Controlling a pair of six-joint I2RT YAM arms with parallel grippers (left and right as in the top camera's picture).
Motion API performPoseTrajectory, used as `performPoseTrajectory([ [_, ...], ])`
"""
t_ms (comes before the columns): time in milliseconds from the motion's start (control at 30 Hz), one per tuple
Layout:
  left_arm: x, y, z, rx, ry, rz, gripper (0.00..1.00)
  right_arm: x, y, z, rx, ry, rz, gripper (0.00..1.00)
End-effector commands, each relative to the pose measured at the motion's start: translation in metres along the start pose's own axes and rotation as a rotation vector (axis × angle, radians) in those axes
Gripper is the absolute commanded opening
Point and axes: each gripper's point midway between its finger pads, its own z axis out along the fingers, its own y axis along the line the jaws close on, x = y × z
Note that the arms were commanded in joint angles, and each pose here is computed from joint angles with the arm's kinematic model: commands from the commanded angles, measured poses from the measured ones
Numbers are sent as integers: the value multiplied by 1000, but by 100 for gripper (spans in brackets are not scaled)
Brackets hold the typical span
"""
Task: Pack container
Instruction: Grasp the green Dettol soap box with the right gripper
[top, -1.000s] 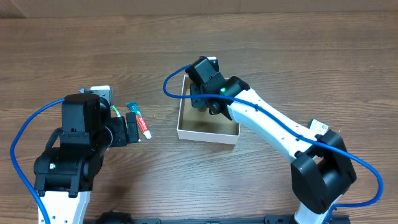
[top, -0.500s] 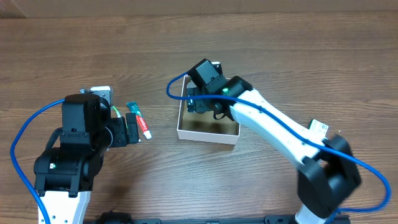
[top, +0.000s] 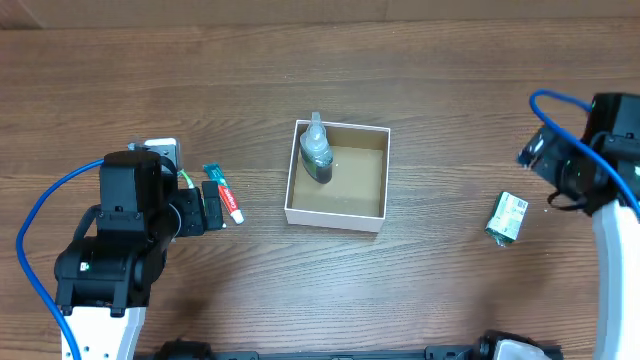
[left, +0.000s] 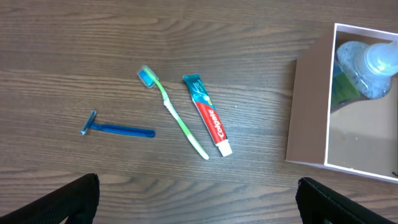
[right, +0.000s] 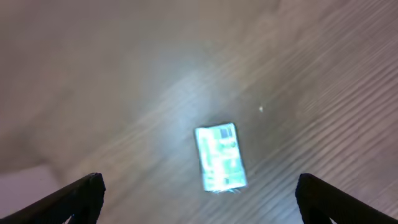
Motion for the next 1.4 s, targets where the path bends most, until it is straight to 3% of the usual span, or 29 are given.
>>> performPoseTrajectory([
  [0, -7, 2, -3, -9, -17, -29, 100, 38, -4, 61, -8, 182, -149, 100],
  [67, -7, 2, -3, -9, -17, -28, 100, 54, 0, 96, -24, 277, -164, 100],
  [367, -6, 2, -3, -9, -16, -28, 100, 90, -8, 162, -9, 491, -197, 100],
  [867, -2, 3, -3, -12, 3, -27, 100, 118, -19, 182, -11, 498, -210, 100],
  [967, -2, 3, -3, -12, 3, -27, 100, 117, -19, 183, -12, 493, -209, 93],
  [1067, -2, 3, -3, -12, 3, -27, 100, 117, -19, 183, -12, 492, -210, 78],
  [1367, -2, 3, -3, -12, 3, -27, 100, 115, -18, 184, -15, 482, -210, 46],
])
